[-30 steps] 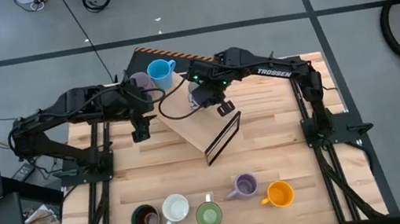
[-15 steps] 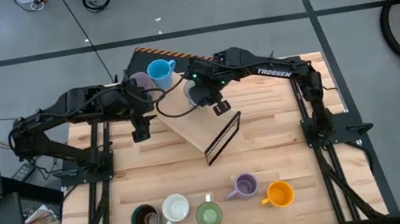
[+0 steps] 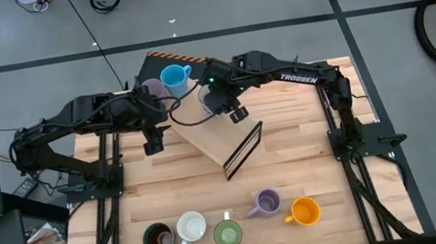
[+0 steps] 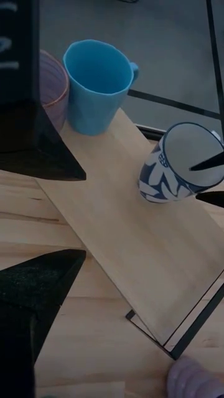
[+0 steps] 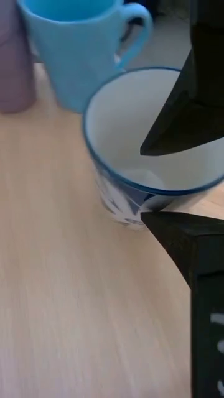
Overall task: Place coffee mugs
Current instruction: Put the blue mug on the shelf
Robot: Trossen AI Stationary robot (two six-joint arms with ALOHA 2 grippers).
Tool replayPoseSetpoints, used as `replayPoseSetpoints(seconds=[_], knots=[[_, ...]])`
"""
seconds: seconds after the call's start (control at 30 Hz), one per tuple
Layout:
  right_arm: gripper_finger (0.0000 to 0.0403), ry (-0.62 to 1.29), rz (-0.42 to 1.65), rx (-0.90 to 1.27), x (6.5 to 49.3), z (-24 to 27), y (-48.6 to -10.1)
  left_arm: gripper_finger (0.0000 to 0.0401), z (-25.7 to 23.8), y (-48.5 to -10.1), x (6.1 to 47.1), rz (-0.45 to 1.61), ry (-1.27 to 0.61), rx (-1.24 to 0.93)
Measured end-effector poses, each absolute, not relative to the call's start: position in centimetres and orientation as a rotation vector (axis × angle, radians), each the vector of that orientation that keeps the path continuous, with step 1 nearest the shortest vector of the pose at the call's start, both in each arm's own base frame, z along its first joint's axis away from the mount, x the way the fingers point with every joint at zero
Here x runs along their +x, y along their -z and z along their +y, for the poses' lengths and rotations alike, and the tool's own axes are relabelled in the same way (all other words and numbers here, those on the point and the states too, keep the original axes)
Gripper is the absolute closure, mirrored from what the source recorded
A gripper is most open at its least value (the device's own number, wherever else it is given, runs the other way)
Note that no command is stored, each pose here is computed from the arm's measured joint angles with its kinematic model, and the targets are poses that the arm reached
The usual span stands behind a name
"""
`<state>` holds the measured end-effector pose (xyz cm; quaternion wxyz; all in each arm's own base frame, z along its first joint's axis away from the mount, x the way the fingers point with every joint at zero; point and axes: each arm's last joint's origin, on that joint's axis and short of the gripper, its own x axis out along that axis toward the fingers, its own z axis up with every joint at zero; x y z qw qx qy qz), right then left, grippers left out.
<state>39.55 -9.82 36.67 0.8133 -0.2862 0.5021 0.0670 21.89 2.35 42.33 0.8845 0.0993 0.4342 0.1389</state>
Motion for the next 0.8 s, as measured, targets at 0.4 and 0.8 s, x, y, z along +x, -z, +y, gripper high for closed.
replayPoseSetpoints(seconds=[0.4,0.8], knots=[[0.0241,-0.326,0.97,-0.759,39.3,-11.6,-36.8,0.0204,2.4,-42.3,21.9,0.904,-0.289,0.207],[0.0241,-0.396,0.935,-0.886,40.4,-12.1,-34.4,0.0204,2.4,-42.4,22.0,0.896,-0.29,0.206]])
